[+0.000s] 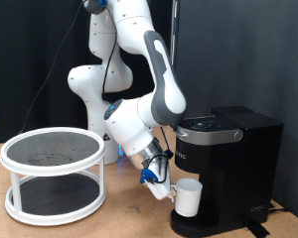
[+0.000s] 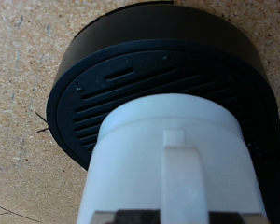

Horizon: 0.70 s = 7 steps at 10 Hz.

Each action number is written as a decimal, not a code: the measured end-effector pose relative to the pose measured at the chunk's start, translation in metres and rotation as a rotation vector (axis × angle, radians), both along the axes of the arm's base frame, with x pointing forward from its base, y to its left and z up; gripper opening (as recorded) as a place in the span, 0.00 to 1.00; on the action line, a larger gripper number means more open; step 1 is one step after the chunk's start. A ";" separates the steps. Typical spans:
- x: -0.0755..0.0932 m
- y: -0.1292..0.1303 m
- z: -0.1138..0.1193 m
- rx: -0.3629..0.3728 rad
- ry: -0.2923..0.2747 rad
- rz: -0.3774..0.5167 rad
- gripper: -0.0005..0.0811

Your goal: Make a cup of coffee with the keurig machine

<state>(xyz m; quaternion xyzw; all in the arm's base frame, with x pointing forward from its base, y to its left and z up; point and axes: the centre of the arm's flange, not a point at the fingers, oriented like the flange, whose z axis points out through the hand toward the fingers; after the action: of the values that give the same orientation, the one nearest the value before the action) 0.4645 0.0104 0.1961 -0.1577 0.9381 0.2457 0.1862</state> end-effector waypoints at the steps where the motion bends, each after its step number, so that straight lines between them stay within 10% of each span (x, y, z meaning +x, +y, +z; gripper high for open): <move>1: 0.000 0.001 0.000 0.001 -0.004 0.001 0.01; 7: -0.001 0.002 -0.001 0.007 -0.014 0.001 0.01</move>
<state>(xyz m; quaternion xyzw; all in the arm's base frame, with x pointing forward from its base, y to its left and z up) 0.4639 0.0127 0.1953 -0.1592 0.9359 0.2480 0.1930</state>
